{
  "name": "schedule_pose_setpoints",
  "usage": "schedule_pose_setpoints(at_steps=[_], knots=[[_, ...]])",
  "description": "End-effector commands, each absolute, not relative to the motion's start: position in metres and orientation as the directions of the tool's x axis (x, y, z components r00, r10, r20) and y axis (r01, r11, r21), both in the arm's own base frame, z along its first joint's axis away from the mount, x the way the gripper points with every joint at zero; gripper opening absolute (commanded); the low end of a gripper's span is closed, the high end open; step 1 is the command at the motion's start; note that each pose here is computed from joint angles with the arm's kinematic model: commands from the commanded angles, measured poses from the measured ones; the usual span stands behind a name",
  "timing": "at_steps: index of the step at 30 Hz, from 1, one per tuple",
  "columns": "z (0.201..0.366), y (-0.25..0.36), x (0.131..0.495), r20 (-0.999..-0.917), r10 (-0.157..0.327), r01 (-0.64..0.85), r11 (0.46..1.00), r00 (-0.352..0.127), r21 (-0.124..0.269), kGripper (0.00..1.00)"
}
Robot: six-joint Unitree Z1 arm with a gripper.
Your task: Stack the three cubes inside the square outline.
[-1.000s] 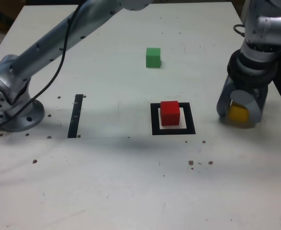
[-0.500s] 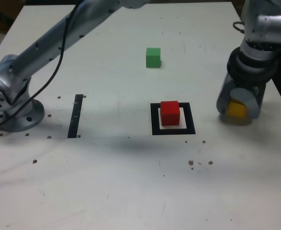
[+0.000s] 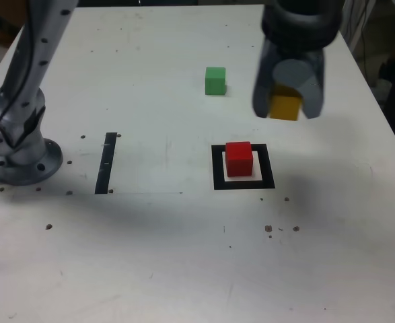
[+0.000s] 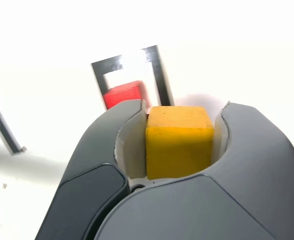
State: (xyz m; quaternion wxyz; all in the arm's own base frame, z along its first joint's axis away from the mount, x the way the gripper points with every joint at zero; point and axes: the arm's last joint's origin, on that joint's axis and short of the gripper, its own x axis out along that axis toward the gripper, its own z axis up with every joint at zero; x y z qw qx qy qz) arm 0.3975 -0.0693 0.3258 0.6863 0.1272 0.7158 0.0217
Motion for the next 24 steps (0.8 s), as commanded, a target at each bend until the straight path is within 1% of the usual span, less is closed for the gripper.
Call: schedule_pose_setpoints(at_steps=[1, 4, 7, 11, 19, 24], knots=[[0.326, -0.068, 0.391, -0.9765, 0.211, 0.132, 0.970, -0.045, 0.203, 0.19], [0.319, -0.068, 0.387, -0.9744, 0.216, 0.103, 0.973, -0.063, 0.209, 0.19], [0.312, -0.068, 0.387, -0.9716, 0.228, 0.097, 0.970, -0.066, 0.221, 0.19], [0.307, -0.067, 0.386, -0.9688, 0.238, 0.089, 0.969, -0.071, 0.231, 0.19], [0.285, -0.064, 0.380, -0.9720, 0.196, 0.008, 0.980, -0.130, 0.197, 0.19], [0.277, -0.059, 0.374, -0.9735, 0.177, -0.026, 0.983, -0.144, 0.183, 0.19]])
